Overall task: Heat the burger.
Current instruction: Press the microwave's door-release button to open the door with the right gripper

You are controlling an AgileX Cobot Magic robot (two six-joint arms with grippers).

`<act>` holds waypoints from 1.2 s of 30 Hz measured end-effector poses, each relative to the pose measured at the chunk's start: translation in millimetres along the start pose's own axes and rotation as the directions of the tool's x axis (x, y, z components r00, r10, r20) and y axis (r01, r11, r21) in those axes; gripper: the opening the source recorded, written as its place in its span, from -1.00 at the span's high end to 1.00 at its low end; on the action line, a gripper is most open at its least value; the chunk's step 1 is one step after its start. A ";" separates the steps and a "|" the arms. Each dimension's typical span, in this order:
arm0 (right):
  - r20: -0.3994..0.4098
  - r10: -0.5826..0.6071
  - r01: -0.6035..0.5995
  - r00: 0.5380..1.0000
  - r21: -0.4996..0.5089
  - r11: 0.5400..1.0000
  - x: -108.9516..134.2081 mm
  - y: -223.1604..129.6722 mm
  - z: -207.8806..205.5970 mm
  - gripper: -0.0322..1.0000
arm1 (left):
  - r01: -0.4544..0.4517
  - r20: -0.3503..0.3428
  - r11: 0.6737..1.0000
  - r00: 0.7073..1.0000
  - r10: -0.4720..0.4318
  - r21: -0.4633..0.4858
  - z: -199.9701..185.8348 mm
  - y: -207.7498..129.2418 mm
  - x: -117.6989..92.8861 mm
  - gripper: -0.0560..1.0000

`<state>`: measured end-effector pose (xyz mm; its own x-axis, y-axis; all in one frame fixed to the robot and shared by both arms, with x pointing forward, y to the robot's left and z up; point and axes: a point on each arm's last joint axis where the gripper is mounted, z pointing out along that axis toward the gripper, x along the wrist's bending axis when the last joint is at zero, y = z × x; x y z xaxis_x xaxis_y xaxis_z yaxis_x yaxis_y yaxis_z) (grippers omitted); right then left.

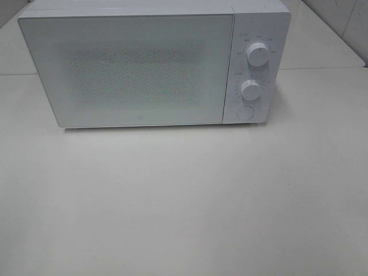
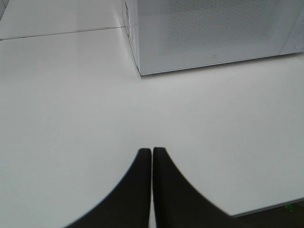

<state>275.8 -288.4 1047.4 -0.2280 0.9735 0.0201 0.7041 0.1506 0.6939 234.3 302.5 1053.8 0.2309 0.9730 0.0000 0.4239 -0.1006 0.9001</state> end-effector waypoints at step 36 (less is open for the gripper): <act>0.007 -0.012 0.014 1.000 -0.296 0.955 -0.3 -31.2 -34.6 -0.32 | 0.005 0.008 1.000 1.000 -0.005 0.000 0.0 0.0 -0.7 0.89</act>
<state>230.7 -299.3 1050.7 -0.2316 0.9728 0.0064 0.4700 0.1061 0.8763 234.1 301.8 1053.8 0.2358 0.9718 -0.0075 0.4249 -0.0962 0.9001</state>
